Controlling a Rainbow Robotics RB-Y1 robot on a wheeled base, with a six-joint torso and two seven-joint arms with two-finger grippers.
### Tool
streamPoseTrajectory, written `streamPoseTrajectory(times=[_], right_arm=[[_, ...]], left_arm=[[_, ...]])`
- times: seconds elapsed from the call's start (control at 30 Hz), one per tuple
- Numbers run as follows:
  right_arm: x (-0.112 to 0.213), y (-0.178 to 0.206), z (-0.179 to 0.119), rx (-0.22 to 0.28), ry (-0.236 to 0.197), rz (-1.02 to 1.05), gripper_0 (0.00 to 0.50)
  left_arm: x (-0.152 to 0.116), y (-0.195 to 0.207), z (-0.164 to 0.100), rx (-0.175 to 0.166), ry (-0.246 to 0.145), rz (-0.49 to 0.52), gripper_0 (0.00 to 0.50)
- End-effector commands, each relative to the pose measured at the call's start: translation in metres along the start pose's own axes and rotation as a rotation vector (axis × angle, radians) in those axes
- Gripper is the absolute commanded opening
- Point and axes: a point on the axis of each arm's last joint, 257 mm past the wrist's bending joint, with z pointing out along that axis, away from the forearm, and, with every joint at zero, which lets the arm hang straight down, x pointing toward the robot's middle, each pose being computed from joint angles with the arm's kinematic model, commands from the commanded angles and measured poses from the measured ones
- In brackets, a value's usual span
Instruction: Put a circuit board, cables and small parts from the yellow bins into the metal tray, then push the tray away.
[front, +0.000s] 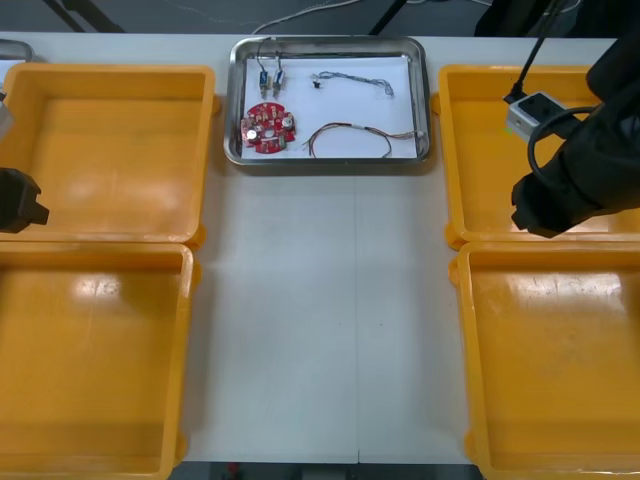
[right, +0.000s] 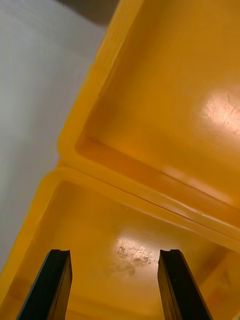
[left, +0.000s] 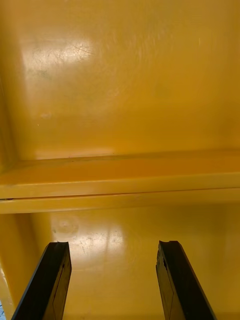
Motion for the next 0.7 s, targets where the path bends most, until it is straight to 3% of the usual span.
streamPoseTrajectory(times=[0.03,0.4,0.7], right_arm=[[0.018,-0.031,-0.016,0.006,-0.014,0.194,0.5],[0.067,-0.077,-0.02,0.006,-0.007,0.39,0.5],[0.101,-0.094,-0.008,0.043,0.042,0.441,0.5]], left_arm=[[0.004,-0.001,-0.004,-0.007,-0.002,0.004,0.5],[0.004,-0.001,-0.004,-0.007,-0.002,0.004,0.5],[0.004,-0.001,-0.004,-0.007,-0.002,0.004,0.5]])
